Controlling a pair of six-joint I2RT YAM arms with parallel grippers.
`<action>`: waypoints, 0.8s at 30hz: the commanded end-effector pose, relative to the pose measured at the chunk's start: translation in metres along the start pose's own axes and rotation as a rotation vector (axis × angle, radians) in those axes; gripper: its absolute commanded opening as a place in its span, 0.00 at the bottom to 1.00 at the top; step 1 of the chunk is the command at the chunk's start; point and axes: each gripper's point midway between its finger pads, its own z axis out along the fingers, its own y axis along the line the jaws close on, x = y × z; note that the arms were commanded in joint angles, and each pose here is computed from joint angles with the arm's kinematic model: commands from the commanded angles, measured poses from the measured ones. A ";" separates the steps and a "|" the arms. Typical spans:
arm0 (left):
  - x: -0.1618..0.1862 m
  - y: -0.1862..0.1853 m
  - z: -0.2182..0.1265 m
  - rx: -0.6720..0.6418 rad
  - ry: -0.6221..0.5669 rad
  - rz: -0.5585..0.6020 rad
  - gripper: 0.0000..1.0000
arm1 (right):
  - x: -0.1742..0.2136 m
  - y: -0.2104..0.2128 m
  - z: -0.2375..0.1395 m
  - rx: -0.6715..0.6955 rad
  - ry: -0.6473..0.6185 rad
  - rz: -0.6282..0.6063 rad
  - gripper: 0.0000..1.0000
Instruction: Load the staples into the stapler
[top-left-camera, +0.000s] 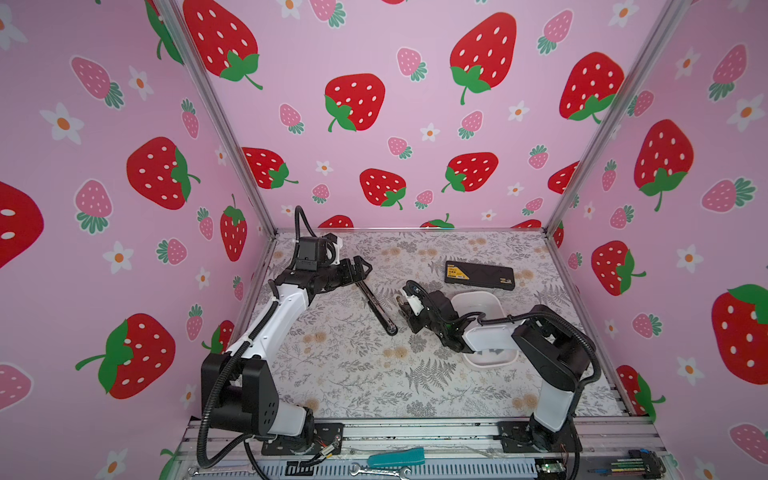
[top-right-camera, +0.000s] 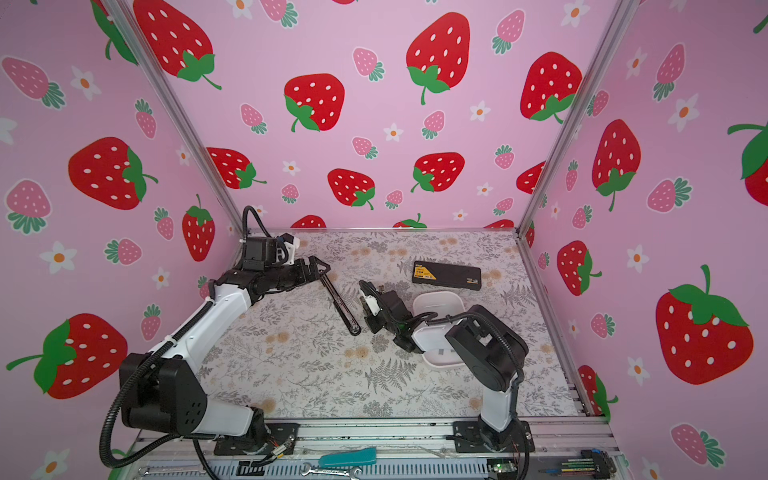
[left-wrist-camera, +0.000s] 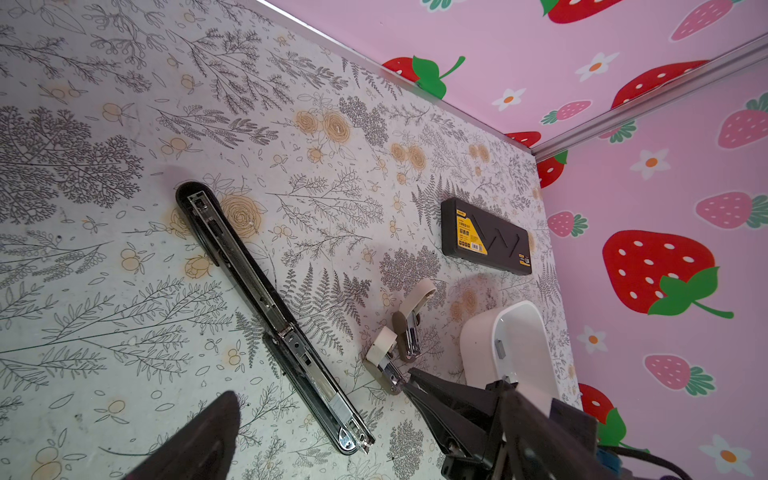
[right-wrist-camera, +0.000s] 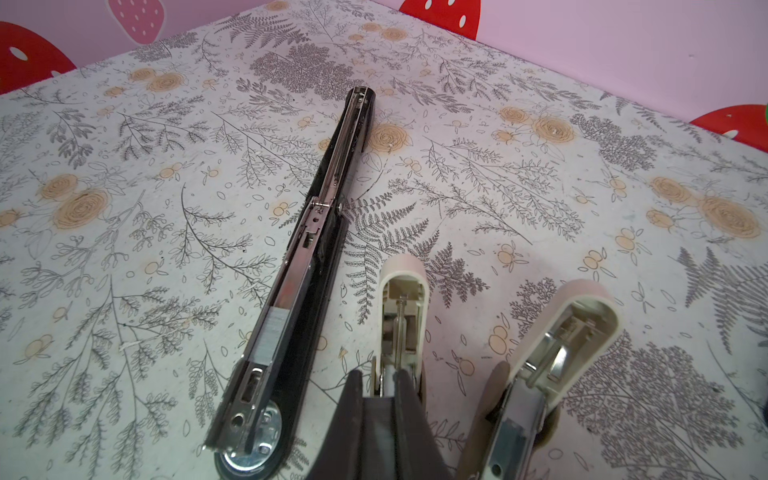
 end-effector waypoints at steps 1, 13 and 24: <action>-0.014 -0.015 -0.011 0.025 -0.039 0.037 0.99 | 0.003 0.000 0.004 -0.014 0.000 0.014 0.06; -0.015 -0.015 -0.011 0.026 -0.040 0.040 0.99 | 0.013 -0.001 0.008 -0.024 0.018 0.027 0.06; -0.015 -0.015 -0.011 0.024 -0.041 0.039 0.99 | 0.019 -0.002 0.013 -0.025 0.035 0.032 0.05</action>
